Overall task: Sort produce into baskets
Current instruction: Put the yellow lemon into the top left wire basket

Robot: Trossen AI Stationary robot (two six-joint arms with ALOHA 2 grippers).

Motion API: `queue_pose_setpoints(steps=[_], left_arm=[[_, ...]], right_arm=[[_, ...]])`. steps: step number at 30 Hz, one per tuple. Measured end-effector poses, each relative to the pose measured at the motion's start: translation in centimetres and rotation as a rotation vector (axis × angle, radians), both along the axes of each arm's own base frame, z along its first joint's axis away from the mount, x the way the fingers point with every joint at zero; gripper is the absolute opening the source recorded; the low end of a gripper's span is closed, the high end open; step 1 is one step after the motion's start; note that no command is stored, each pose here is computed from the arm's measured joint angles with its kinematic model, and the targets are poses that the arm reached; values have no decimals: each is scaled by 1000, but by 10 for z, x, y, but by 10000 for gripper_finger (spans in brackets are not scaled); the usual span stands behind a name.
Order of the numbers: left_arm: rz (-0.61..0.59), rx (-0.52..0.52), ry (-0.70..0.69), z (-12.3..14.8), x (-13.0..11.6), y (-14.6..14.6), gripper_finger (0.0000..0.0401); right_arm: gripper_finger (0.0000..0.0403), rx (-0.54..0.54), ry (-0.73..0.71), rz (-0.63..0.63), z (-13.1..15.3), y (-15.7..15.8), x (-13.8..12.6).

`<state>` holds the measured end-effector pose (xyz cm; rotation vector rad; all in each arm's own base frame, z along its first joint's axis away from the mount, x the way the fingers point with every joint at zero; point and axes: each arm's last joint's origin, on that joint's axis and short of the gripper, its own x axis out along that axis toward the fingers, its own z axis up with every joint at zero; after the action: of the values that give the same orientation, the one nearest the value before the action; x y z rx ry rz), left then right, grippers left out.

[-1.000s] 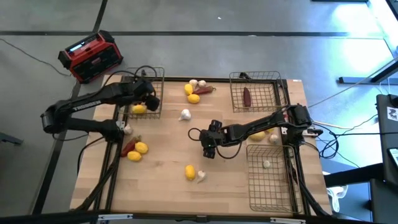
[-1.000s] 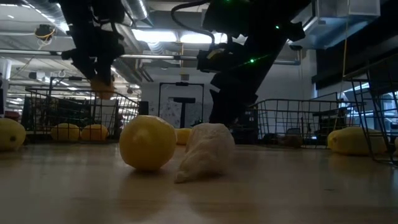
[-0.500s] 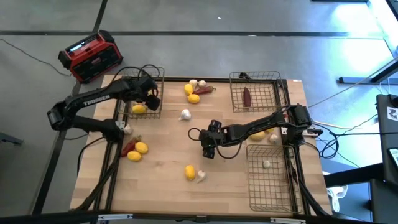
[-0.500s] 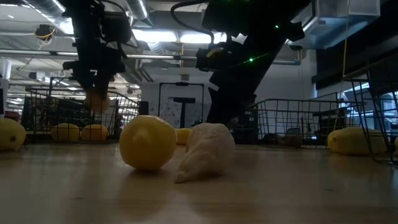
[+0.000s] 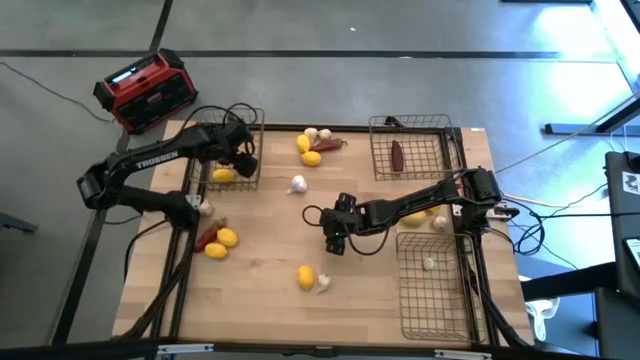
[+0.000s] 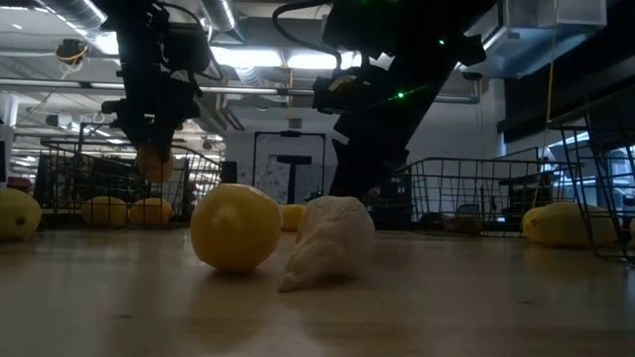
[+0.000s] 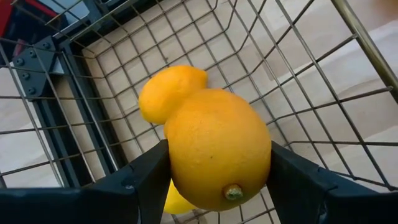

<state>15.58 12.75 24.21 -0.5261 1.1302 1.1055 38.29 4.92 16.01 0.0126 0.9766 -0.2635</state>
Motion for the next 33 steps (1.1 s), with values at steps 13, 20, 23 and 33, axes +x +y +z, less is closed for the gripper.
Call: queue_pose_setpoints(steps=[13,20,23,33], left_arm=[[-16,-21,-12,0,1,-1,225],[-23,-21,-9,0,1,-1,225],[-34,-21,-4,0,1,-1,225],[-31,-9,-4,0,1,0,248]], right_arm=[[319,1,0,1,0,0,0],[319,2,0,1,0,0,0],[319,1,0,1,0,0,0],[319,2,0,1,0,0,0]])
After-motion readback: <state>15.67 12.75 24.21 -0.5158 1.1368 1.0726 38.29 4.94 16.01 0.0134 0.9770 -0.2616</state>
